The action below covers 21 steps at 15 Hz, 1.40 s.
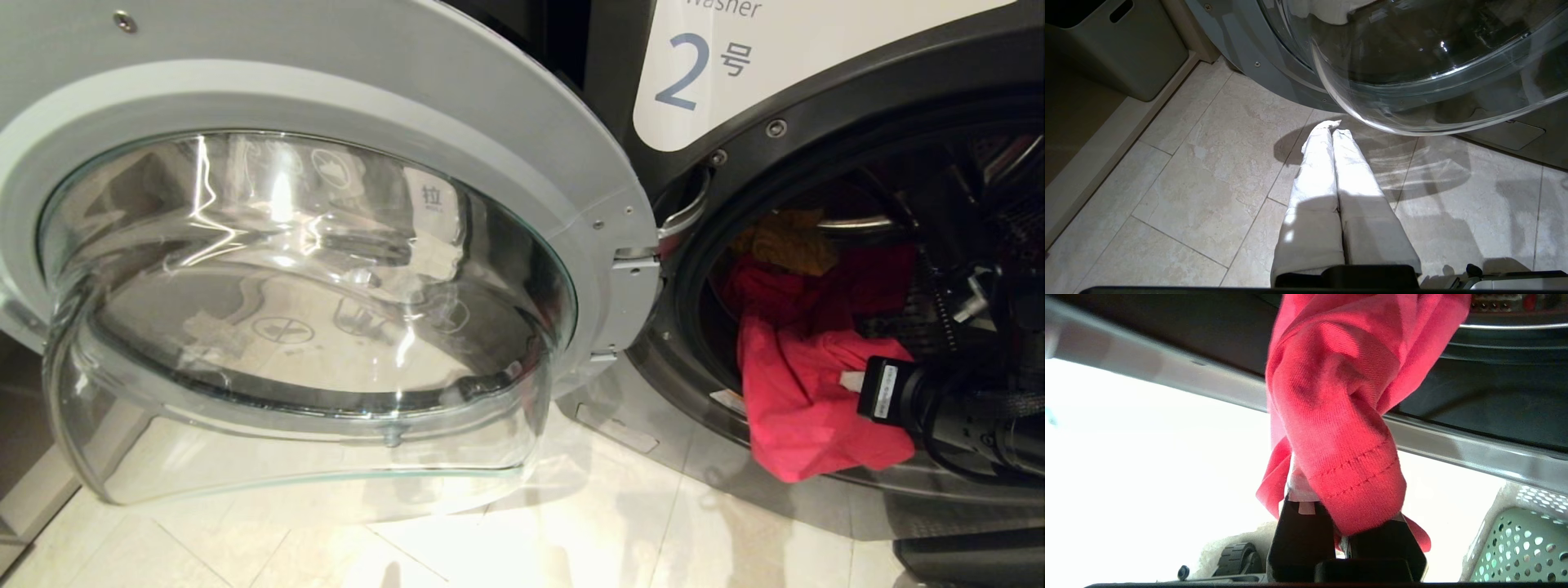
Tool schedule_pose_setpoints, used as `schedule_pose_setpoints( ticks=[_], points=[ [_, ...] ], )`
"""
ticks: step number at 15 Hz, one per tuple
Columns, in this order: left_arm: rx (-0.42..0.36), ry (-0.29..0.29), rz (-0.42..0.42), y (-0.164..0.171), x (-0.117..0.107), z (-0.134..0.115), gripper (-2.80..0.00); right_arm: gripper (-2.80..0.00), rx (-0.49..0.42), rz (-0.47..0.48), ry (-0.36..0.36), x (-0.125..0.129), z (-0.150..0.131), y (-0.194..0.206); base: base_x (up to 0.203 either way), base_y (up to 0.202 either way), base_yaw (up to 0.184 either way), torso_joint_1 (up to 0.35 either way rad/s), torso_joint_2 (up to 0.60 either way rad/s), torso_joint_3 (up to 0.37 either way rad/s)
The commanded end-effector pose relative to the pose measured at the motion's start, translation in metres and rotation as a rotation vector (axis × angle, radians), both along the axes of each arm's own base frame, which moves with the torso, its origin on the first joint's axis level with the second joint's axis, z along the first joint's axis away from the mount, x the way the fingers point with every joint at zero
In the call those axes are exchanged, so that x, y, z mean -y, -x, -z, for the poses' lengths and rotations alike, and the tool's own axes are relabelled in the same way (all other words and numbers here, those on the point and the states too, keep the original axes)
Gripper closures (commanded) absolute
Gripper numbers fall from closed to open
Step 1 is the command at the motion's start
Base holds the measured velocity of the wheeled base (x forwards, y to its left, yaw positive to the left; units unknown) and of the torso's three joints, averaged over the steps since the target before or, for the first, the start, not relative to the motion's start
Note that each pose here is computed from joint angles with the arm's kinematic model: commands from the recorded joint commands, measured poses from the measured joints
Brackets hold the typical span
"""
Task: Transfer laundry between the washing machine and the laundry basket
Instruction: Pick a cloth and place it into the basket
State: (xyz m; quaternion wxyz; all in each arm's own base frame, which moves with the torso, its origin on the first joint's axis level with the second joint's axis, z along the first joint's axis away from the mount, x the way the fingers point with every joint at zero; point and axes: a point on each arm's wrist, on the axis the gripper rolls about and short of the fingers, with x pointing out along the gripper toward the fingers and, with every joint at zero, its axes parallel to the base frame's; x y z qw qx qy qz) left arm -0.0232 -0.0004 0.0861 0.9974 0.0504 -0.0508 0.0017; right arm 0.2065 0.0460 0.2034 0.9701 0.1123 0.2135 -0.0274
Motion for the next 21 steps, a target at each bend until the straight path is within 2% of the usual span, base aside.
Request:
schedule_pose_setpoints(
  ticks=[1, 4, 8, 12, 16, 19, 21],
  points=[
    [-0.040, 0.001, -0.002, -0.003, 0.000, 0.011, 0.00, 0.00, 0.051, -0.010, -0.007, 0.004, -0.012, 0.019, 0.000, 0.000, 0.000, 0.000, 0.00, 0.000],
    [-0.040, 0.007, -0.003, -0.003, 0.000, 0.011, 0.00, 0.00, 0.082, -0.058, -0.015, 0.013, -0.030, 0.066, 0.000, 0.000, 0.000, 0.000, 0.00, 0.000],
    [-0.039, 0.010, 0.002, -0.003, 0.000, 0.011, 0.00, 0.00, 0.037, -0.192, -0.049, 0.029, -0.040, 0.143, 0.000, 0.000, 0.000, 0.000, 0.00, 0.000],
    [-0.039, 0.010, 0.002, -0.003, 0.000, 0.011, 0.00, 0.00, 0.103, -0.310, -0.108, 0.038, -0.059, 0.183, 0.000, 0.000, 0.000, 0.000, 0.00, 0.000],
    [-0.039, 0.010, 0.002, -0.003, 0.000, 0.011, 0.00, 0.00, 0.105, -0.402, -0.161, 0.045, -0.079, 0.215, 0.000, 0.000, 0.000, 0.000, 0.00, 0.000],
    [-0.039, 0.010, 0.002, -0.003, 0.000, 0.011, 0.00, 0.00, 0.126, -0.381, -0.296, 0.048, -0.100, 0.224, 0.000, 0.000, 0.000, 0.000, 0.00, 0.000],
    [-0.039, 0.010, 0.002, -0.003, 0.000, 0.011, 0.00, 0.00, 0.161, -0.363, -0.389, 0.049, -0.125, 0.228, 0.000, 0.000, 0.000, 0.000, 0.00, 0.000]
  ],
)
